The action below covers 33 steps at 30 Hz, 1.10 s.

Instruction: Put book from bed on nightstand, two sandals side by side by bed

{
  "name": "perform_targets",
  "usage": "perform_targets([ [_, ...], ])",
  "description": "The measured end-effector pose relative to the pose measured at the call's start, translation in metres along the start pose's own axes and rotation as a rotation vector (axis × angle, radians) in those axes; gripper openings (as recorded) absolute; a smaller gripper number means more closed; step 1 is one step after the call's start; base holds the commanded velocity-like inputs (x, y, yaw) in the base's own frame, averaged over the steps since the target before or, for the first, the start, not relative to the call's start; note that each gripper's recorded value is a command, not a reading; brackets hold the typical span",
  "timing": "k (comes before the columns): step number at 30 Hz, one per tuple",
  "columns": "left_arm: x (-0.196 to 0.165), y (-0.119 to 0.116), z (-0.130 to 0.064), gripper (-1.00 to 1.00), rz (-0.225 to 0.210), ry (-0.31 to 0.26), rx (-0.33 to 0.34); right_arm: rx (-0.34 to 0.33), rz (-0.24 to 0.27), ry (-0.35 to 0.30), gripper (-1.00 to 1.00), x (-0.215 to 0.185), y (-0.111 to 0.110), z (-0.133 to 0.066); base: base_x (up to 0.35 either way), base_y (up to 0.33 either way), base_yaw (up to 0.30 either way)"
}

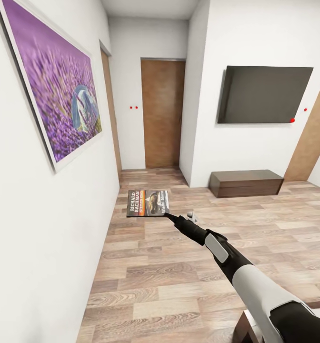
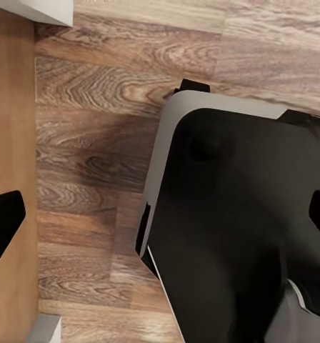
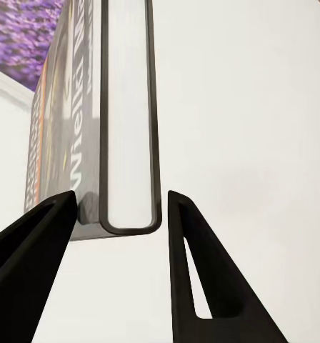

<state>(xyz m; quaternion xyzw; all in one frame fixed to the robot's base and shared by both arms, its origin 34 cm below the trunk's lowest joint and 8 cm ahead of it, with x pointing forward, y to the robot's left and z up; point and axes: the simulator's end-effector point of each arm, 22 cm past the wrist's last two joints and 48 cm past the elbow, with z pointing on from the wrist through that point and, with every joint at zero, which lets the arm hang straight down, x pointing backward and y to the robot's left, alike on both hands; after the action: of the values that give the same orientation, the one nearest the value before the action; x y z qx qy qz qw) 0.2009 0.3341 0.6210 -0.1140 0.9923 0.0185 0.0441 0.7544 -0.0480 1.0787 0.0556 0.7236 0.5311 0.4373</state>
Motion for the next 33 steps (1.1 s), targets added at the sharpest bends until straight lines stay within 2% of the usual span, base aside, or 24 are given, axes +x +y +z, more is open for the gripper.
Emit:
perform_targets([
  [12, 0.001, -0.01, 0.0, 1.0, 0.013, 0.0, 0.013, -0.001, -0.001, 0.0, -1.0, 0.0, 0.0, 0.0, 0.062, 0.115, 0.0],
  [19, -0.003, -0.021, 0.001, 1.0, 0.039, -0.007, 0.029, -0.001, 0.0, 0.0, -1.0, 0.0, 0.0, 0.0, 0.066, 0.052, 0.0],
  [24, -0.004, -0.024, 0.001, 1.0, 0.077, -0.01, 0.034, -0.001, -0.001, 0.0, -1.0, 0.0, 0.001, 0.0, 0.218, 0.01, 0.0],
  [33, -0.007, -0.027, 0.001, 1.0, 0.095, -0.015, 0.038, 0.001, -0.003, 0.002, -1.0, 0.001, 0.001, 0.0, 0.313, 0.002, 0.0],
])
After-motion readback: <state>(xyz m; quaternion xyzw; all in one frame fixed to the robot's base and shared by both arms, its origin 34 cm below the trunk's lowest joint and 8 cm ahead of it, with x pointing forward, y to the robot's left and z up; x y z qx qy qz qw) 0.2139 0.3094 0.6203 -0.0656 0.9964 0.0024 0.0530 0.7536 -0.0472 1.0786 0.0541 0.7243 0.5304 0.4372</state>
